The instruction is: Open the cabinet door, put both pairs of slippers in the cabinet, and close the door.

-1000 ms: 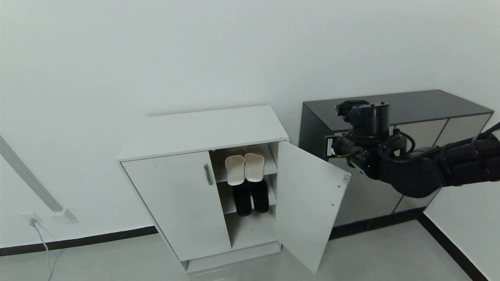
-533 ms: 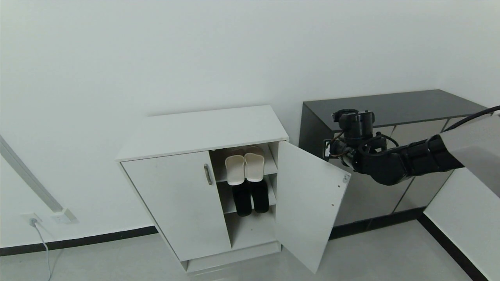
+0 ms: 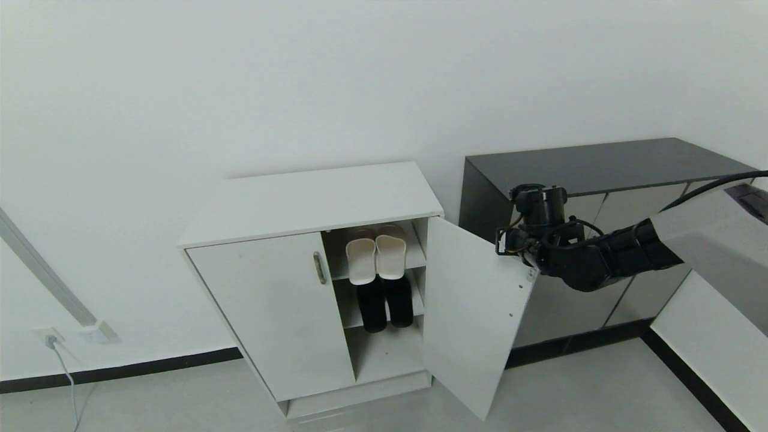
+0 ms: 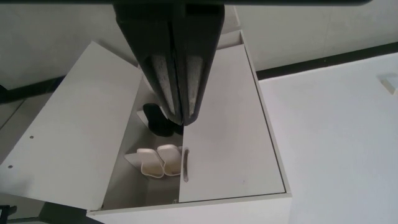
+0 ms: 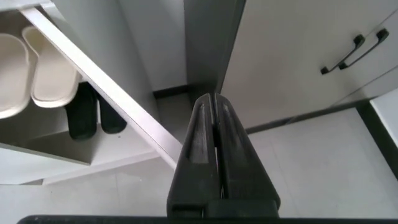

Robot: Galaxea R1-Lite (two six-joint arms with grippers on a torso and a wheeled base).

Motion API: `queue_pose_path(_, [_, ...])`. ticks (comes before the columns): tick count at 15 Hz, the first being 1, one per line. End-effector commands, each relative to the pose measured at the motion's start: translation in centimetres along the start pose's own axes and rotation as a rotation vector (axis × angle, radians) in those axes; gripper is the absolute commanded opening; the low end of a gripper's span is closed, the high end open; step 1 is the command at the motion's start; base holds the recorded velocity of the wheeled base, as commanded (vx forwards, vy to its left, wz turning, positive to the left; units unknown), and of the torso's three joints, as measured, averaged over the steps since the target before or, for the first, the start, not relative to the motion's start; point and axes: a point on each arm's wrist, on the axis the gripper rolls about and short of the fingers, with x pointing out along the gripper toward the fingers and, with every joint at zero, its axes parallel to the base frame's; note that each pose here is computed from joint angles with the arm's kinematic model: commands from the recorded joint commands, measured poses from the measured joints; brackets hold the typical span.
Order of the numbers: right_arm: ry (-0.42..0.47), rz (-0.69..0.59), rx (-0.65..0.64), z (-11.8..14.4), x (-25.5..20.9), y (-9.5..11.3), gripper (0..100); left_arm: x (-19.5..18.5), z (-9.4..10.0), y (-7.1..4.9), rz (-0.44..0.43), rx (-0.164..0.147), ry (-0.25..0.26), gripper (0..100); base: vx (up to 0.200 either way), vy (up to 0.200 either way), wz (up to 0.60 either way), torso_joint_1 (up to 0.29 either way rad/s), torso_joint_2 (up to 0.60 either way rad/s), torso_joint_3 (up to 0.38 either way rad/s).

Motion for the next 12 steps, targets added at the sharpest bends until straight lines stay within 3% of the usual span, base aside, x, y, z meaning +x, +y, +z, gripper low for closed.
queue_pose_path(1, [0.016, -0.002, -0.001, -0.5, 0.2, 0.0, 0, 0.0, 0.0, 0.0, 0.000, -0.001, 0.001, 0, 0.000, 0.000, 0.00, 0.000, 0.00, 0.000])
queue_pose_path(9, [0.069, 0.013, -0.001, -1.4, -0.2, 0.1, 0, 0.0, 0.0, 0.0, 0.000, -0.003, 0.001, 0, 0.000, 0.000, 0.00, 0.000, 0.00, 0.000])
queue_pose_path(12, [0.082, 0.053, -0.004, -1.6, -2.5, 1.2, 0, 0.0, 0.0, 0.0, 0.000, -0.003, 0.001, 0, 0.000, 0.000, 0.00, 0.000, 0.00, 0.000])
